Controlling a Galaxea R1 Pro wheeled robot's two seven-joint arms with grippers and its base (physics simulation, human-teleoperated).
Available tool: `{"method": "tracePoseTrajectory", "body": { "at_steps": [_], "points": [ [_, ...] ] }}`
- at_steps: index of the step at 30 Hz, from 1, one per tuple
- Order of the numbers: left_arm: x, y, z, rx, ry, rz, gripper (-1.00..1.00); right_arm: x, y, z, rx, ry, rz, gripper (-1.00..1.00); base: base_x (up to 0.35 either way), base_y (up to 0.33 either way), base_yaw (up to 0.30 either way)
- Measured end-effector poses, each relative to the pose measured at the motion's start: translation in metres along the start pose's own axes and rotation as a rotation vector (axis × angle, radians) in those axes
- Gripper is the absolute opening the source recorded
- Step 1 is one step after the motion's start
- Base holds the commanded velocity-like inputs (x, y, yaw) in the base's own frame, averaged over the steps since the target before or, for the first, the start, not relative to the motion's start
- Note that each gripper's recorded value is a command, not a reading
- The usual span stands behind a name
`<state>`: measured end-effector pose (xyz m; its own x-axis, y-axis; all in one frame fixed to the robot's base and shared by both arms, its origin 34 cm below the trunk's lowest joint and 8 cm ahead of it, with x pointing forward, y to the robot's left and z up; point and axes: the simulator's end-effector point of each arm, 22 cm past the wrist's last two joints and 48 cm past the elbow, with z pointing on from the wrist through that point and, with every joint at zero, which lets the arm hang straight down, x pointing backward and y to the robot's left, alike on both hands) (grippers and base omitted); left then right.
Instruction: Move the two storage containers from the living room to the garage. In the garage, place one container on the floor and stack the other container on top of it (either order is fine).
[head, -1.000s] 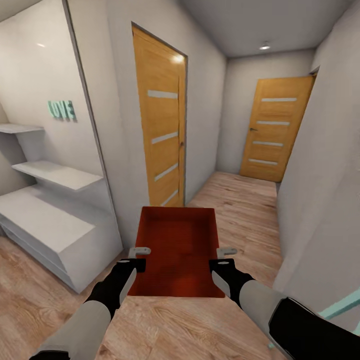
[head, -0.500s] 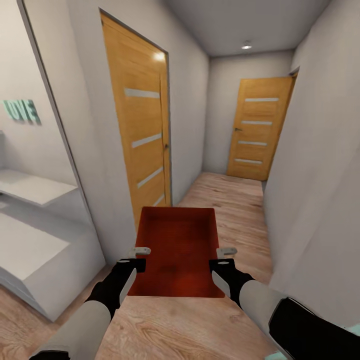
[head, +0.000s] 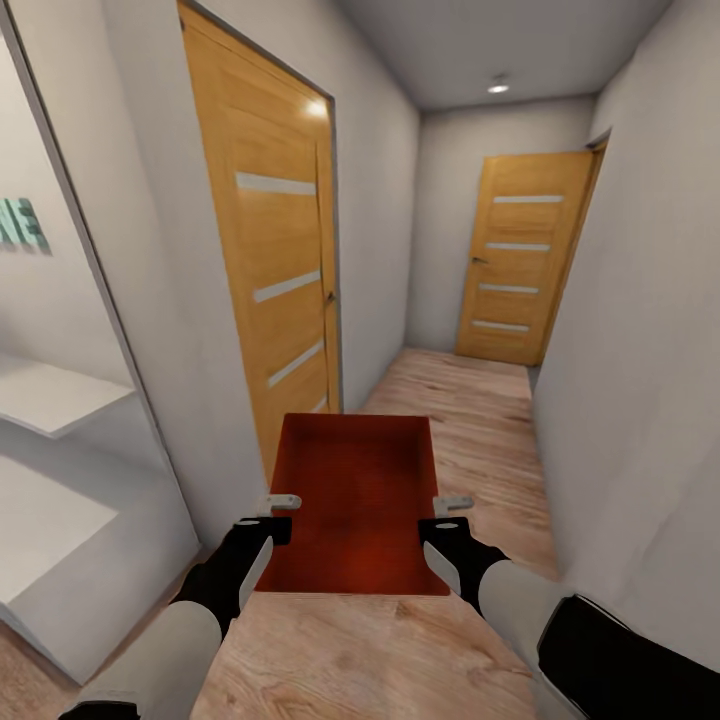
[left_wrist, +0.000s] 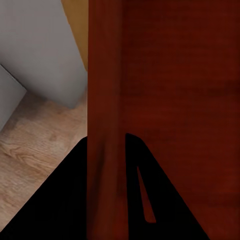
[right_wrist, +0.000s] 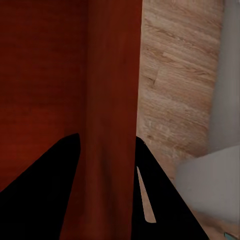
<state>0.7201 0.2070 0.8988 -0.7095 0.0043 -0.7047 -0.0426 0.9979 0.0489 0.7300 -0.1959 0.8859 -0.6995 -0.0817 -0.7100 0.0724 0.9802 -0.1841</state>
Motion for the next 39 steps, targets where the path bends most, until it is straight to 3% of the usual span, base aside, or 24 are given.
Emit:
{"method": "tracePoseTrajectory", "body": {
  "at_steps": [9, 32, 39],
  "points": [
    [0.0000, -0.0001, 0.0000, 0.000, 0.000, 0.000, -1.00, 0.0000, -0.0001, 0.0000, 0.000, 0.000, 0.000, -1.00, 0.322, 0.000, -0.020],
    [0.0000, -0.0001, 0.0000, 0.000, 0.000, 0.000, -1.00, 0.0000, -0.0001, 0.0000, 0.000, 0.000, 0.000, -1.00, 0.322, 0.000, -0.223],
    [0.0003, 0.0000, 0.0001, 0.000, 0.001, 0.000, -1.00, 0.0002, 0.0000, 0.0000, 0.000, 0.001, -0.001, -1.00, 0.322, 0.000, -0.030]
  ]
}}
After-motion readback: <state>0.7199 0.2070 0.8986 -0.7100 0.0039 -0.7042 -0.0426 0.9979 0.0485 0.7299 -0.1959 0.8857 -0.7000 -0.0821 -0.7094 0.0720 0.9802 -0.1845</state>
